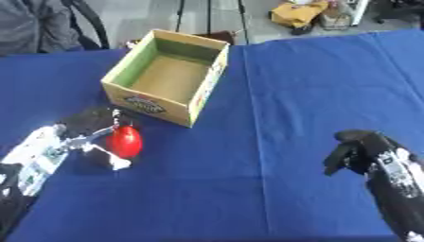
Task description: Pick up objects on the table and place them in the box.
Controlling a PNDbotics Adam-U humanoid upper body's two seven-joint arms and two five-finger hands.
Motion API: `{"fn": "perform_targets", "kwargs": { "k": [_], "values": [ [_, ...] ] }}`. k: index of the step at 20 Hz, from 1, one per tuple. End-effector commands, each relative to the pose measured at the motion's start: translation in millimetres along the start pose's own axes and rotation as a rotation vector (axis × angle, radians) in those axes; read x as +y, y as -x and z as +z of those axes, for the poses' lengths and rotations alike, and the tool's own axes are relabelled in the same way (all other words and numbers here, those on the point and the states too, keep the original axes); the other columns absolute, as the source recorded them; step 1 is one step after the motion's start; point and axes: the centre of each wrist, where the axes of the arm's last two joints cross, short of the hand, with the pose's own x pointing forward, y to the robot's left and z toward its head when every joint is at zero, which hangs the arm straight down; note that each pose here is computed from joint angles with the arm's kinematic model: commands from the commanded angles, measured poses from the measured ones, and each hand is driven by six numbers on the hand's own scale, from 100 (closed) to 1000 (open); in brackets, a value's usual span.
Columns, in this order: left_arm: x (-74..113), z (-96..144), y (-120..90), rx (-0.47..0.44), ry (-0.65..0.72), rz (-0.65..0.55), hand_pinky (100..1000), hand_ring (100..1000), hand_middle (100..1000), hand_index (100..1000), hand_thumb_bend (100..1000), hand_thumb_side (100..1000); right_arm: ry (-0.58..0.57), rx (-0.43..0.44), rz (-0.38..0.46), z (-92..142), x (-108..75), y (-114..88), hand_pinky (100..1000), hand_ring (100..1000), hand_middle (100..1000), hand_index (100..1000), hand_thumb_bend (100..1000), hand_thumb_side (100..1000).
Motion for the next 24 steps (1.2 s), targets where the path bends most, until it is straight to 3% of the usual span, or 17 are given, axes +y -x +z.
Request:
{"fn": "perform_targets", "kwargs": {
  "k": [1, 3, 4, 16, 24],
  "values": [
    [9.4, -0.2, 2.4, -0.002, -0.015, -0.014, 344, 496, 622, 775, 416, 435, -0.010, -0.026, 0.012, -2.4, -1.3, -7.8, 489, 545, 502, 715, 100, 755],
    [9.6, -0.2, 2.4, -0.003, -0.015, -0.013, 344, 496, 622, 775, 416, 435, -0.010, -0.026, 0.012, -2.4, -1.3, -7.8, 489, 545, 502, 715, 100, 755],
    [9.2, 0.3, 2.8, 0.000, -0.013, -0.011, 101, 346, 530, 716, 100, 178, -0.010, -0.026, 0.012, -2.3, -1.3, -7.7, 489, 545, 502, 715, 100, 756],
    [23.1, 16.2, 9.7, 0.022, -0.019, 0.059, 100, 289, 513, 699, 100, 214, -0.003, -0.018, 0.015, -0.6, -2.4, -7.2, 489, 545, 502, 714, 100, 755],
    [69.2, 43.3, 29.7, 0.009, -0.073, -0.036, 100, 289, 516, 700, 100, 199, -0.004, -0.014, 0.018, 0.1, -2.7, -6.9, 489, 544, 502, 714, 100, 755]
  ]
}}
